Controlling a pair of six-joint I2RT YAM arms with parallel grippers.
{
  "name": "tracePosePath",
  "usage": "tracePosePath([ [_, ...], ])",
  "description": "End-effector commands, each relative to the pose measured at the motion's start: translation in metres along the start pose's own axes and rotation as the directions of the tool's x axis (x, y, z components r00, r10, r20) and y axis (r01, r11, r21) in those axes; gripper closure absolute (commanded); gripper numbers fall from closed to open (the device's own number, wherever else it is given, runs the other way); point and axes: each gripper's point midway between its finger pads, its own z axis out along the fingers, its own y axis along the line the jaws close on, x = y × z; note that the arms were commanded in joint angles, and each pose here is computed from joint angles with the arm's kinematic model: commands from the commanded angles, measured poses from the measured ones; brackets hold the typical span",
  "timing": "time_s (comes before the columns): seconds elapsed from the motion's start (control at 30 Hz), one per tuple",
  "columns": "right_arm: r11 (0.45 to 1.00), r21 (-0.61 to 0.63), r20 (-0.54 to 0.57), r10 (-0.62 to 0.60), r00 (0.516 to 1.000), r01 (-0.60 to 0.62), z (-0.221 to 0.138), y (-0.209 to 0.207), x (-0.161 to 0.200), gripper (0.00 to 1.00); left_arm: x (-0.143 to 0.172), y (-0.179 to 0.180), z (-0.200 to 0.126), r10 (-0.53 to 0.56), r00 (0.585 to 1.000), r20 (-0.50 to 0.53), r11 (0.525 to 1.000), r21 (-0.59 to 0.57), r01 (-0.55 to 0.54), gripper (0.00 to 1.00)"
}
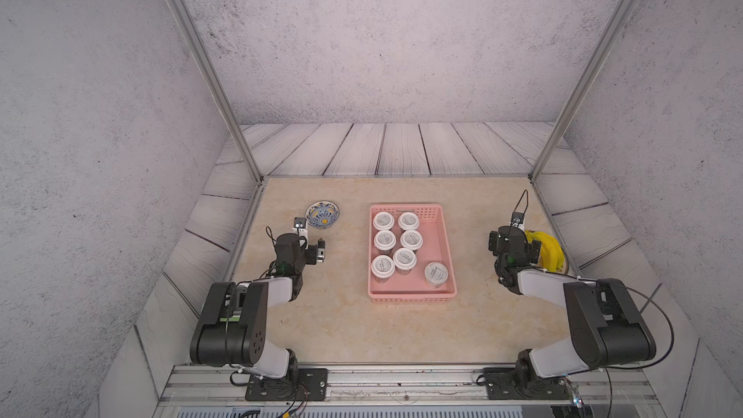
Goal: Put the yogurt in the basket
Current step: Reset both arms
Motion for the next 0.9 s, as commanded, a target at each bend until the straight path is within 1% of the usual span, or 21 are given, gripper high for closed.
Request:
tracePosePath([
  [0.0, 0.998, -0.048, 0.026, 0.039, 0.999, -0.037, 0.0037, 0.0080, -0.0074, 0.02, -0.0129, 0.0217, 0.0013, -0.057, 0.997, 0.054, 0.992, -0.109, 0.062, 0.02],
  [0.1, 0.996, -0.088, 0.026, 0.016, 1.000, -0.013, 0.0041, 0.0156, -0.0068, 0.03, -0.0124, 0.0224, 0.0010, -0.056, 0.997, 0.056, 0.992, -0.113, 0.062, 0.02],
  [0.73, 0.995, -0.095, 0.033, 0.022, 0.999, -0.018, 0.0025, 0.0148, -0.0065, 0.03, -0.0126, 0.0225, 0.0009, -0.055, 0.997, 0.057, 0.992, -0.114, 0.061, 0.02],
  [0.87, 0.995, -0.095, 0.034, 0.022, 0.999, -0.019, 0.0024, 0.0148, -0.0066, 0.03, -0.0130, 0.0216, 0.0023, -0.062, 0.997, 0.052, 0.993, -0.095, 0.067, 0.02],
])
